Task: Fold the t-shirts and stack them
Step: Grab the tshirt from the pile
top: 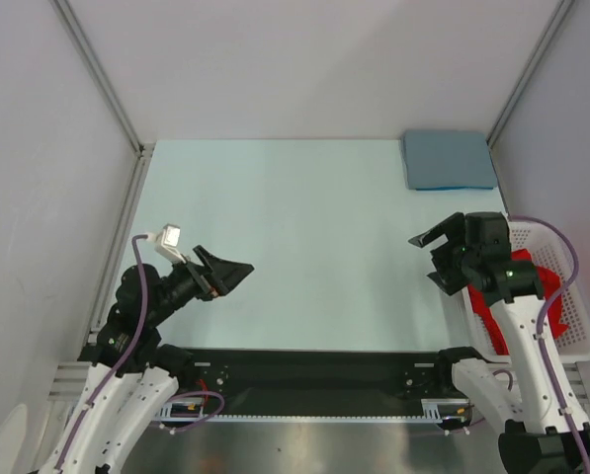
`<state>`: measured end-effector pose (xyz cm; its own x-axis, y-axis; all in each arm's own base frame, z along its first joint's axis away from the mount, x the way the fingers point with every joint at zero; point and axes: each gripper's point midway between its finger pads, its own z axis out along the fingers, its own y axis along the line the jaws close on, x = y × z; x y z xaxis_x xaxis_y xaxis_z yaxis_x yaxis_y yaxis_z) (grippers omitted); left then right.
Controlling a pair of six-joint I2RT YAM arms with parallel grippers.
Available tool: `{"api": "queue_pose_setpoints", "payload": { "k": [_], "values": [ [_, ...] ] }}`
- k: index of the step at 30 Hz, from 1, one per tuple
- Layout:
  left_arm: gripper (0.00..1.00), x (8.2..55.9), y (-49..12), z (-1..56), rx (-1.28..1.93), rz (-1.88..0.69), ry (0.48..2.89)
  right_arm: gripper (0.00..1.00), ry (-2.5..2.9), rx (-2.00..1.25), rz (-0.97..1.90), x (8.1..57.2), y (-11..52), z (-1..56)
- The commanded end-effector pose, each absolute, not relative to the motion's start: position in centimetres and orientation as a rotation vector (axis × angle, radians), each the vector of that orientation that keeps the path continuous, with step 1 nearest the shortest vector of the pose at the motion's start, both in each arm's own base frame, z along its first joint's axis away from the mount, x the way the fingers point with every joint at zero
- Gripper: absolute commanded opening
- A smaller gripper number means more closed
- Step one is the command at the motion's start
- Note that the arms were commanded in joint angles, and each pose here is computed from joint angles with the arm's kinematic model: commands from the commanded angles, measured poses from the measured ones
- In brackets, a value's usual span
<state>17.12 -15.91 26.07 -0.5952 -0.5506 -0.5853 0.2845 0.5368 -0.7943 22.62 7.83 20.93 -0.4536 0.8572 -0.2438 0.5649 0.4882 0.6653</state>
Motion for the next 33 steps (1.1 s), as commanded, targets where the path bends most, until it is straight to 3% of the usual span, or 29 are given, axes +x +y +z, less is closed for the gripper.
{"api": "queue_pose_setpoints", "payload": {
  "k": [1, 5, 9, 11, 19, 21, 22, 25, 29, 30, 33],
  "values": [
    [1.00, 16.5, -15.3, 25.9, -0.060, -1.050, 1.929, 1.00, 2.208, 1.152, 0.349, 21.6, 3.6, 21.0],
    [1.00, 15.3, -15.2, 26.9, 0.166, -0.976, 1.883, 1.00, 2.163, 1.112, 0.432, 23.7, 2.5, 22.3],
    [1.00, 16.2, -11.4, 25.4, -0.041, -0.755, 1.949, 1.00, 1.982, 1.122, 0.415, 25.5, 0.0, 24.9],
    [1.00, 15.8, -10.3, 24.0, -0.108, -0.701, 2.005, 1.00, 1.916, 1.191, 0.301, 25.9, -2.3, 25.0],
    [1.00, 14.8, -13.3, 24.6, 0.127, -0.850, 1.985, 1.00, 2.059, 1.304, -0.337, 26.3, -10.8, 20.0],
    [1.00, 14.5, -14.1, 24.6, 0.206, -0.882, 1.992, 0.94, 2.077, 1.303, -0.394, 26.6, -12.2, 19.4],
    [1.00, 14.5, -14.3, 24.7, 0.226, -0.891, 1.989, 0.86, 2.064, 1.329, -0.409, 26.6, -13.3, 19.0],
    [1.00, 14.6, -14.3, 24.0, 0.218, -0.883, 2.008, 0.75, 2.071, 1.365, -0.390, 27.7, -14.5, 17.0],
    [1.00, 14.7, -14.7, 23.7, 0.232, -0.905, 2.010, 0.66, 2.121, 1.465, -0.455, 26.8, -14.7, 13.0],
    [0.94, 14.6, -14.9, 23.9, 0.244, -0.921, 2.007, 0.65, 2.142, 1.502, -0.468, 26.5, -14.5, 11.7],
    [0.92, 15.1, -14.5, 23.2, 0.199, -0.890, 2.052, 0.65, 2.178, 1.580, -0.514, 25.2, -14.2, 8.5]
  ]
}}
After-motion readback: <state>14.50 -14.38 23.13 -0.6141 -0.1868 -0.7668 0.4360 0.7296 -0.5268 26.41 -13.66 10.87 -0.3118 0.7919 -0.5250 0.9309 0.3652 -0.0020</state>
